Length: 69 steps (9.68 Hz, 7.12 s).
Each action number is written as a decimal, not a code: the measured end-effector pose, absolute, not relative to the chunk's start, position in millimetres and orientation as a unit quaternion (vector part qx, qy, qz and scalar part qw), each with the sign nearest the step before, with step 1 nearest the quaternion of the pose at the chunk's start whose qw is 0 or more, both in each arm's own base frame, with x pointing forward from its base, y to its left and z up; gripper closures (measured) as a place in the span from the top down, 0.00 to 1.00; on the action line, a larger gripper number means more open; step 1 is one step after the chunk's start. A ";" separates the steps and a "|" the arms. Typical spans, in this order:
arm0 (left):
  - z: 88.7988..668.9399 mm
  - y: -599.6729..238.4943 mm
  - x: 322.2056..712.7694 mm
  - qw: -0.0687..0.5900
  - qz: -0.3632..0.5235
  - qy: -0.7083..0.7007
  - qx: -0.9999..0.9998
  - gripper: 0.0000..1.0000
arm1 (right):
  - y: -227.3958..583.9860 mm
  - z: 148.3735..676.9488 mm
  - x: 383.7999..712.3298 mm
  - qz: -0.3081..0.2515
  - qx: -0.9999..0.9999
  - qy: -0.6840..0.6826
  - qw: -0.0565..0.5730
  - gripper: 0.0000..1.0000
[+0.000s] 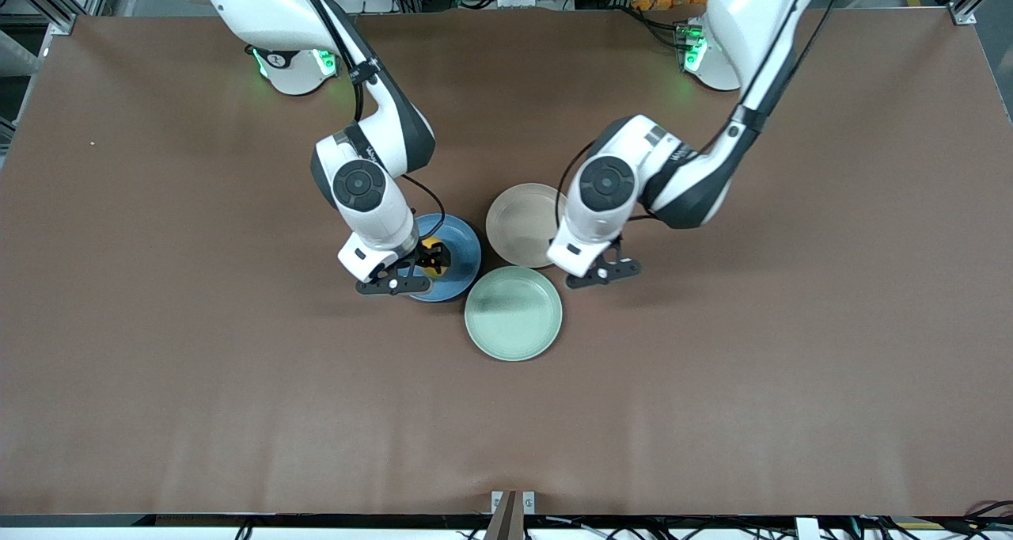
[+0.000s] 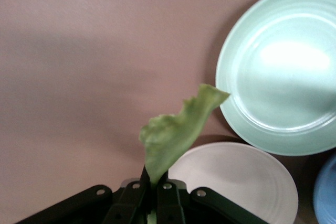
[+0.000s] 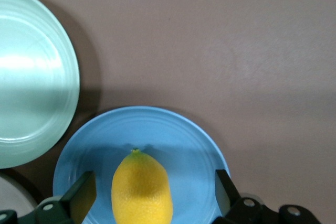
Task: Pick lemon and lettuce from blue and beige plates
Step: 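Lift the lettuce with the left gripper while the right gripper lowers onto the lemon, then release the lettuce with the left gripper while the right gripper grasps the lemon, then lift the lemon with the right gripper while the left gripper withdraws, then carry the lemon away from the plates and lower it with the right gripper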
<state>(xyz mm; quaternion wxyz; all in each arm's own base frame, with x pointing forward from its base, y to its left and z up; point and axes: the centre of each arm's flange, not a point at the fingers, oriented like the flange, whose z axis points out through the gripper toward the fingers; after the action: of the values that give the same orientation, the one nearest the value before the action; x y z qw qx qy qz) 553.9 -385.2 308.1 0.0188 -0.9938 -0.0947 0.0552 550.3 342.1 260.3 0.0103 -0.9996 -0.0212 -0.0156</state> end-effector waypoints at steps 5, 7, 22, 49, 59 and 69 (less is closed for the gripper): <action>312.2 -300.9 604.0 0.017 0.062 -0.060 -0.996 0.04 | 351.5 240.4 530.6 -0.022 -0.999 -0.025 0.013 1.00; 311.1 -268.4 618.8 0.015 0.063 -0.041 -0.997 0.04 | 351.2 237.1 528.2 -0.025 -0.999 -0.025 0.015 1.00; 269.5 -163.6 639.9 0.025 0.095 -0.003 -0.995 1.00 | 364.7 174.5 500.1 -0.034 -0.999 -0.038 0.011 0.96; 631.8 -129.7 527.7 -0.008 -0.046 0.024 -0.999 1.00 | 212.7 288.9 636.1 0.063 -0.997 -0.042 -0.014 0.58; 646.0 -127.1 529.6 -0.005 -0.017 0.048 -0.999 1.00 | -8.1 265.4 642.0 0.107 -0.988 -0.112 -0.002 0.58; 646.4 -124.3 530.8 -0.005 -0.017 0.045 -0.999 1.00 | -46.9 178.5 608.7 0.097 -0.991 -0.089 -0.012 0.58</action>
<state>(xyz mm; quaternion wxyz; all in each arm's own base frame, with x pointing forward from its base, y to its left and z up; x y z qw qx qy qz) 530.8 -124.3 646.4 -0.0055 -0.9988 0.0449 -0.0172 608.7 -46.9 178.5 -0.0124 -0.9913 -0.0887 0.0969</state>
